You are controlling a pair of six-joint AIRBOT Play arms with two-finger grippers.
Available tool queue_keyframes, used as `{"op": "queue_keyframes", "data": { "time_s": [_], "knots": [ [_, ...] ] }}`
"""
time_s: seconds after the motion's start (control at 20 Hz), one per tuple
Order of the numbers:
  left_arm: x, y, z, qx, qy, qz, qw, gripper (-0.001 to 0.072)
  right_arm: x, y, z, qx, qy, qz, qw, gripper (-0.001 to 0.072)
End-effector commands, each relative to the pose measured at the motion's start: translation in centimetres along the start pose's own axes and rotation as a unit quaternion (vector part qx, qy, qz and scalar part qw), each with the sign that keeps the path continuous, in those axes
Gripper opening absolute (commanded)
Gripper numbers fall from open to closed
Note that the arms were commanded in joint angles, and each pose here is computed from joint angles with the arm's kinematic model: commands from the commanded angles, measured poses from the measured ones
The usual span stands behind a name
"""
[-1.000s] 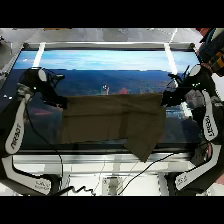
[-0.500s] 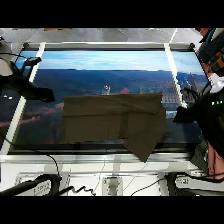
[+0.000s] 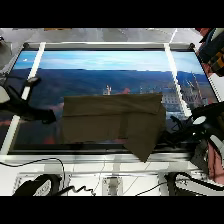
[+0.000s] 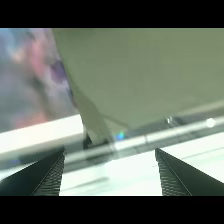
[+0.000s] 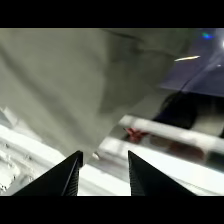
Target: Fold the clothes and pants, and hang the long-sleeved shirts on hangers.
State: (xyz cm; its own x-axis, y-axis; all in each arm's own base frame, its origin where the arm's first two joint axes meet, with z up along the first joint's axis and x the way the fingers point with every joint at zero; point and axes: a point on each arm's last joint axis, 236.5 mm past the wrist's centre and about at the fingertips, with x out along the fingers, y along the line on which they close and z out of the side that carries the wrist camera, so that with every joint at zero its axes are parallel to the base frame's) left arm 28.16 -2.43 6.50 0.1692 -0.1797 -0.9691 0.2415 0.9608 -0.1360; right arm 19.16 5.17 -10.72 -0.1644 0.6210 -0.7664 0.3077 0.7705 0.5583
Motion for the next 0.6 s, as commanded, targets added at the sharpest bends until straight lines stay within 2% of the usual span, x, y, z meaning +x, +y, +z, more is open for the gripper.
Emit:
{"op": "queue_keyframes", "data": {
  "time_s": [0.0, 0.1, 0.15, 0.2, 0.25, 0.3, 0.35, 0.55],
  "knots": [
    [3.3, -0.1, -2.9, -0.01, 0.017, -0.004, 1.0, 0.0597, 2.5, -0.7, 0.3, 0.025, -0.037, 0.011, 0.999, 0.034],
    [5.0, 0.1, -3.7, -0.017, 0.021, -0.003, 1.0, 0.0597, 2.9, -0.1, 0.7, 0.008, -0.05, 0.028, 0.998, 0.0329],
    [5.8, 0.3, -4.2, -0.028, 0.025, 0.0, 0.999, 0.0553, 2.9, 0.5, 0.6, -0.01, -0.051, 0.041, 0.998, 0.0244],
    [6.5, 0.3, -4.7, -0.04, 0.031, -0.001, 0.999, 0.0406, 2.9, 1.0, 0.6, -0.029, -0.051, 0.05, 0.997, 0.0135],
    [7.2, 0.3, -5.1, -0.045, 0.035, -0.002, 0.998, 0.0343, 2.8, 1.3, 0.7, -0.037, -0.054, 0.056, 0.996, 0.0122],
    [7.8, 0.4, -5.4, -0.057, 0.036, -0.001, 0.998, 0.0345, 2.8, 1.5, 0.9, -0.038, -0.058, 0.059, 0.996, 0.0114],
    [8.4, 0.4, -5.6, -0.064, 0.036, 0.0, 0.997, 0.0345, 2.7, 1.7, 1.0, -0.042, -0.062, 0.064, 0.995, 0.0015],
    [9.1, 1.9, -6.8, -0.074, 0.049, 0.026, 0.996, 0.0344, 2.6, 2.2, 1.4, -0.037, -0.069, 0.076, 0.994, 0.0015]
  ]
}}
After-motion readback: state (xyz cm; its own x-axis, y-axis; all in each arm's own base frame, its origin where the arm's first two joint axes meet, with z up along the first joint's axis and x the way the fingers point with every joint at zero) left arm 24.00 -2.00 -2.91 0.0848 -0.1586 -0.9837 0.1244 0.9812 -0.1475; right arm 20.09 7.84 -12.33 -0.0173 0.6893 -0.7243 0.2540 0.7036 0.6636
